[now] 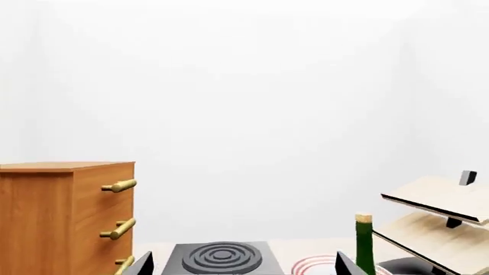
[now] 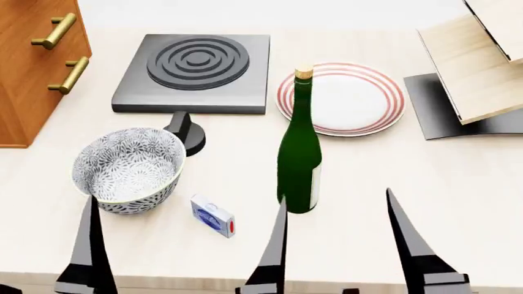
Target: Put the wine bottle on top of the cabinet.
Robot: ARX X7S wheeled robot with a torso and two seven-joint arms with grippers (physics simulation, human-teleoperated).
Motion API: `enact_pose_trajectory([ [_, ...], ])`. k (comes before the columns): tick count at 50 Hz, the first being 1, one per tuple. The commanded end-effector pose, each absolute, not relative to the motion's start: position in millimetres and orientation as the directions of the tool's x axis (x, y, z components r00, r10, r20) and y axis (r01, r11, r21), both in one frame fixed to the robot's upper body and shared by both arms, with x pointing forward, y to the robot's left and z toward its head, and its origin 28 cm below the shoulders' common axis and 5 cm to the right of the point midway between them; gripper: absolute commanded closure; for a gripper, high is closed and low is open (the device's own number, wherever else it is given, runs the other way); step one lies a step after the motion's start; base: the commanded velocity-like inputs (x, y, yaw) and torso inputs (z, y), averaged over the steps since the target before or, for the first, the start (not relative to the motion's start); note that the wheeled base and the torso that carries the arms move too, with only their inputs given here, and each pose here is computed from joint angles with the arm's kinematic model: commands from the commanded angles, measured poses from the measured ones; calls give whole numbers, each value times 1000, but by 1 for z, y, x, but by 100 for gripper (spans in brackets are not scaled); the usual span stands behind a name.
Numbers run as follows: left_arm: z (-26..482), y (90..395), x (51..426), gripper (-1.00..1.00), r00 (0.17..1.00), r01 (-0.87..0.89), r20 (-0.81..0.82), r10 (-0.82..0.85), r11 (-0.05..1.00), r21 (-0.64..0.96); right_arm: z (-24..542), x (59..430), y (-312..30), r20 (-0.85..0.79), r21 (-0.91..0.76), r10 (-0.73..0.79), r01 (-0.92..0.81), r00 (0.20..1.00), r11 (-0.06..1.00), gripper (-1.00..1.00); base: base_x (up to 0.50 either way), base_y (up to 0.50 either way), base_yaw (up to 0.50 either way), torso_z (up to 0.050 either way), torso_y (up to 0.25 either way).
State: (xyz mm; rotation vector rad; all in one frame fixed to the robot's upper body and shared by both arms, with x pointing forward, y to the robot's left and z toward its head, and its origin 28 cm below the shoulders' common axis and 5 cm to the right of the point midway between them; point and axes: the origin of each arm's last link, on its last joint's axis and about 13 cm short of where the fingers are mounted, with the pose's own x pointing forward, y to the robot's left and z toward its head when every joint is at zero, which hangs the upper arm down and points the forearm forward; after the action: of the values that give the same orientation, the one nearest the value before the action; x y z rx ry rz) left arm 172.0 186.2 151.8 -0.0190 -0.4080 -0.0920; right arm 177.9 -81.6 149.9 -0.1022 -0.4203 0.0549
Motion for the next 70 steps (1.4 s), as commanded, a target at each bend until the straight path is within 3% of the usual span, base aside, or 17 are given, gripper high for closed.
enact_pose_trajectory([
  [1,179,182,155,-100,876,115,471,-107,993,11,176,162,-79,474,-109,93,-47,875,993,-100,0,0,0,0,0],
  [31,184,182,153,-100,868,113,486,-101,994,5,177,162,-80,472,-100,94,-53,876,994,-100,15,0,0,0,0],
  [70,185,182,152,-100,869,111,484,-97,994,1,175,164,-81,444,-96,79,-40,893,995,-100,439,0,0,0,0],
])
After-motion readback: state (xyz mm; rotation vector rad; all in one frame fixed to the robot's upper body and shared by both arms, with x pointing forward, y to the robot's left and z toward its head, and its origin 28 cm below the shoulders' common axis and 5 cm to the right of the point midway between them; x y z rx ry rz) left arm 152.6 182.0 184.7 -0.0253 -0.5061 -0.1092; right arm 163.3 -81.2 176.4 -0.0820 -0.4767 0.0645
